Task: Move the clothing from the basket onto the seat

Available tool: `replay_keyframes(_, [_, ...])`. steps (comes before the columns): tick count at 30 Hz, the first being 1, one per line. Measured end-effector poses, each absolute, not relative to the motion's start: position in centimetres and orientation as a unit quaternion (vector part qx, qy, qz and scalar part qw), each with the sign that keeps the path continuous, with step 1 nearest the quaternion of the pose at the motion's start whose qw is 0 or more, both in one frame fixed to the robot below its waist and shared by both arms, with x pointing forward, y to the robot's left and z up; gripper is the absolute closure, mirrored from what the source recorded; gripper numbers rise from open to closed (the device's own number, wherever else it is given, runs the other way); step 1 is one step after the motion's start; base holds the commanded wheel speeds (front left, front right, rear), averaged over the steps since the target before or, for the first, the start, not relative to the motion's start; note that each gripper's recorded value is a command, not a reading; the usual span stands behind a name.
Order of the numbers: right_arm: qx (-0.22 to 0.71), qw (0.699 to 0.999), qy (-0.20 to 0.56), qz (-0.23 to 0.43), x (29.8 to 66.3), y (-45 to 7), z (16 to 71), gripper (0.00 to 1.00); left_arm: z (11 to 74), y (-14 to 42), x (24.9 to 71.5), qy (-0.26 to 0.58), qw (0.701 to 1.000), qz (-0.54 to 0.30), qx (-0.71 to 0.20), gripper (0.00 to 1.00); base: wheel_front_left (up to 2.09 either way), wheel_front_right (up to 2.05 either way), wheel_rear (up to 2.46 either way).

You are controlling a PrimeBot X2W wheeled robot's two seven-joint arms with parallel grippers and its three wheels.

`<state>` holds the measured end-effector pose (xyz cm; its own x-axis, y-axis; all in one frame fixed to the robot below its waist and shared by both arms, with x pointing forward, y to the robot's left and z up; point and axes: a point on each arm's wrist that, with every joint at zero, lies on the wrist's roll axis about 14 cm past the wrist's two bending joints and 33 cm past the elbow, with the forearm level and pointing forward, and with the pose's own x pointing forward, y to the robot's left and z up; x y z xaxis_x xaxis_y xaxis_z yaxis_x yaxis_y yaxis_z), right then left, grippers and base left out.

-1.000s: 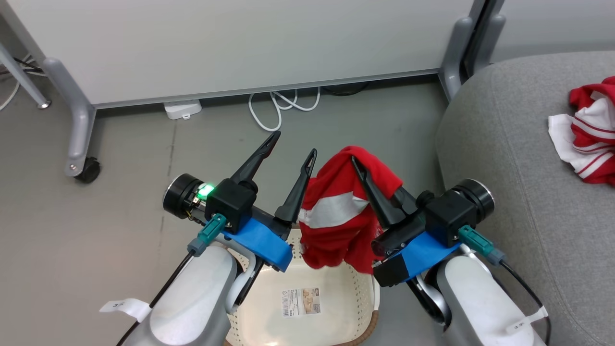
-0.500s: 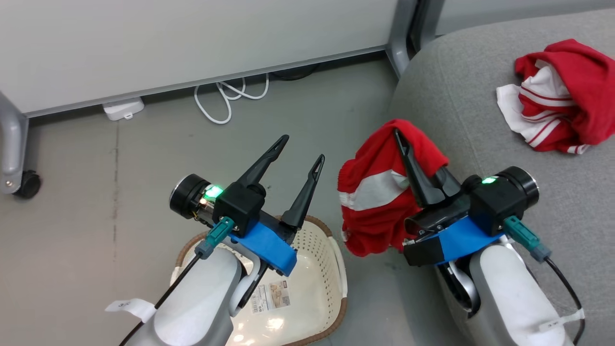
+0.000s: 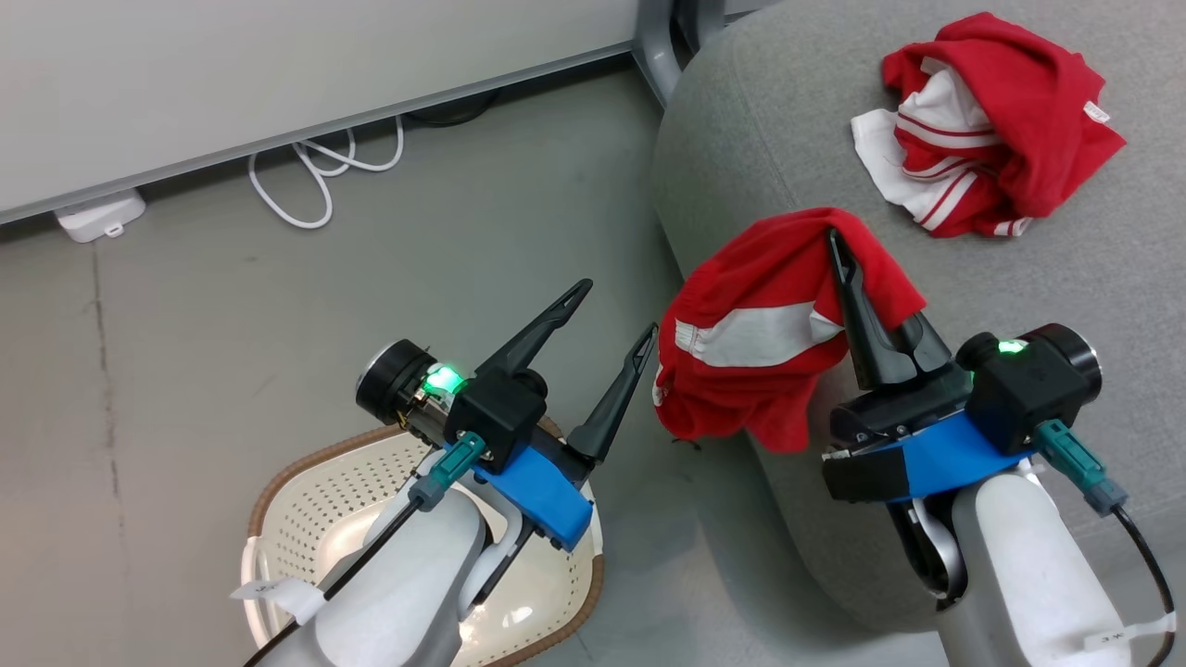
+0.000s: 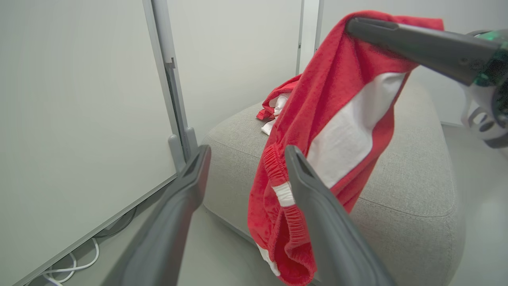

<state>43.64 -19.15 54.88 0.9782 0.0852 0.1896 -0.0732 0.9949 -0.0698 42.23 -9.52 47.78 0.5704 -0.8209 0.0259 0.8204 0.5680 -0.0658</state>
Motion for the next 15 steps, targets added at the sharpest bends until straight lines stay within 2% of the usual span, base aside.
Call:
replay_keyframes(7, [-0.037, 0.995, -0.087, 0.011, 42.8, -21.1, 54.3, 1.00, 47.2, -11.3, 41.6, 0.008, 0.871, -0.490, -0.037, 0.00, 0.00, 0.00, 0.00])
replay_keyframes(15, [-0.036, 0.995, -0.091, 0.000, 42.7, -21.8, 54.5, 1.00, 47.1, -11.4, 41.5, 0.009, 0.869, -0.493, -0.038, 0.00, 0.00, 0.00, 0.00])
